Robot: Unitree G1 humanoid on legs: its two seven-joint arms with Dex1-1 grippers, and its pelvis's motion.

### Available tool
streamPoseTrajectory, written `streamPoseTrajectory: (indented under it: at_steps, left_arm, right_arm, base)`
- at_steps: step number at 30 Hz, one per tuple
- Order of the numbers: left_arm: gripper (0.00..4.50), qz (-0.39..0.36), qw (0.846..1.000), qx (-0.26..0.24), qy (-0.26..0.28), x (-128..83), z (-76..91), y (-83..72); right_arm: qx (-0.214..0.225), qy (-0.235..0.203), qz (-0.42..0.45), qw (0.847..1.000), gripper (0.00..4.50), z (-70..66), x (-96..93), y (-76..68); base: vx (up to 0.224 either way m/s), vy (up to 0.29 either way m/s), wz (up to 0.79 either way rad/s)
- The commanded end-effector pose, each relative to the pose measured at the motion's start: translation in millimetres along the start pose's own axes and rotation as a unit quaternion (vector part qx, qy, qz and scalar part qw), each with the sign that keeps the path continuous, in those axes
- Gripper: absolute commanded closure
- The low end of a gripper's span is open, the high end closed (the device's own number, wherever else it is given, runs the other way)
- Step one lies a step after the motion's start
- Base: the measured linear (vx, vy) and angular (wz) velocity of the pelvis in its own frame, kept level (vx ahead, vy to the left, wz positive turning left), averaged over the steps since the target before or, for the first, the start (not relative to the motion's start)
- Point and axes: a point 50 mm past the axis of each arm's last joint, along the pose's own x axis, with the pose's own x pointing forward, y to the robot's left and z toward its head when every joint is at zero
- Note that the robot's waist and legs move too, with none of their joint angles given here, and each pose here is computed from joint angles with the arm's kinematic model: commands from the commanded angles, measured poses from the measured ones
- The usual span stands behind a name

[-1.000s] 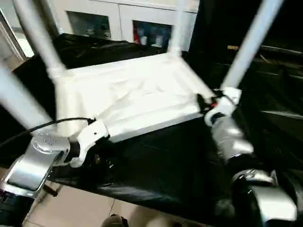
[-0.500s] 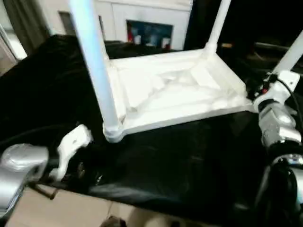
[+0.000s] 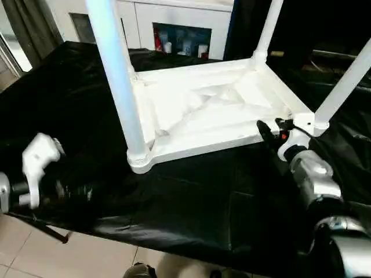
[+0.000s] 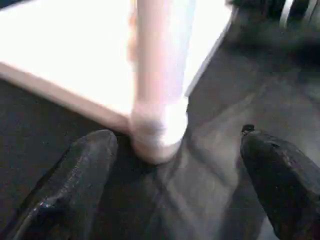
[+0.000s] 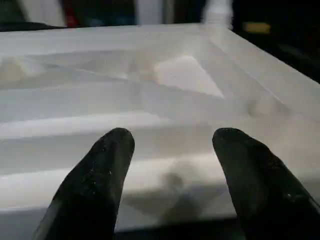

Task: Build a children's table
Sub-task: Rotate leg to tighten, then rotate table base

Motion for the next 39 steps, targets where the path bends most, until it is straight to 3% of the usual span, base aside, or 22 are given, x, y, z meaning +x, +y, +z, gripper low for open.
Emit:
streamPoseTrajectory:
  at_steps: [1,4,7,11,15,18,24,25,30,34,39]
  left_arm:
    - [0.0,-0.004,0.999,-0.006,-0.043,8.0,7.2,-2.4]
    - [0.0,-0.002,0.996,-0.019,-0.091,27.5,9.0,-2.8]
    - [0.0,0.023,0.995,-0.014,-0.101,39.8,7.7,2.4]
    - [0.0,0.038,0.996,-0.015,-0.079,53.3,-0.1,5.8]
    - [0.0,0.032,0.992,-0.025,-0.121,63.5,7.6,3.6]
    - [0.0,-0.058,0.981,-0.052,-0.179,76.8,26.7,-15.4]
    - [0.0,-0.219,0.959,-0.101,-0.146,80.7,27.5,-52.5]
    - [0.0,-0.243,0.951,-0.112,-0.155,83.4,30.8,-60.2]
    - [0.0,-0.286,0.941,-0.109,-0.147,90.8,33.7,-73.8]
    - [0.0,-0.35,0.918,-0.109,-0.152,105.7,45.7,-95.0]
    - [0.0,-0.376,0.906,-0.123,-0.15,119.7,50.4,-105.2]
  right_arm:
    - [0.025,-0.02,-0.04,0.999,1.25,1.2,-3.6,-6.3]
    - [0.045,-0.035,-0.067,0.996,1.01,0.6,-8.0,-6.6]
    - [0.047,-0.034,-0.087,0.995,0.74,0.4,-10.0,-6.5]
    - [0.043,-0.033,-0.105,0.993,0.74,0.0,-12.1,-8.0]
    - [0.039,-0.013,-0.117,0.992,0.74,-4.9,-15.0,-11.7]
    - [0.01,0.037,-0.146,0.989,0.74,-12.7,-14.5,-19.5]
    - [-0.024,0.075,-0.137,0.987,0.74,-16.8,-10.3,-18.9]
    - [-0.022,0.082,-0.128,0.988,0.74,-17.7,-8.4,-16.3]
    - [-0.017,0.093,-0.089,0.991,0.74,-18.2,-2.4,-3.2]
    - [-0.022,0.117,-0.007,0.993,0.74,-22.8,6.3,28.7]
    - [-0.032,0.122,0.061,0.99,0.74,-26.1,10.9,58.7]
  base:
    - [0.0,0.0,0.0]
    - [0.0,0.0,0.0]
    - [0.0,0.0,0.0]
    - [0.0,0.0,0.0]
    - [0.0,0.0,0.0]
    - [0.0,0.0,0.0]
    - [0.0,0.0,0.0]
    - [0.0,0.0,0.0]
    - [0.0,0.0,0.0]
    - [0.0,0.0,0.0]
    - [0.0,0.0,0.0]
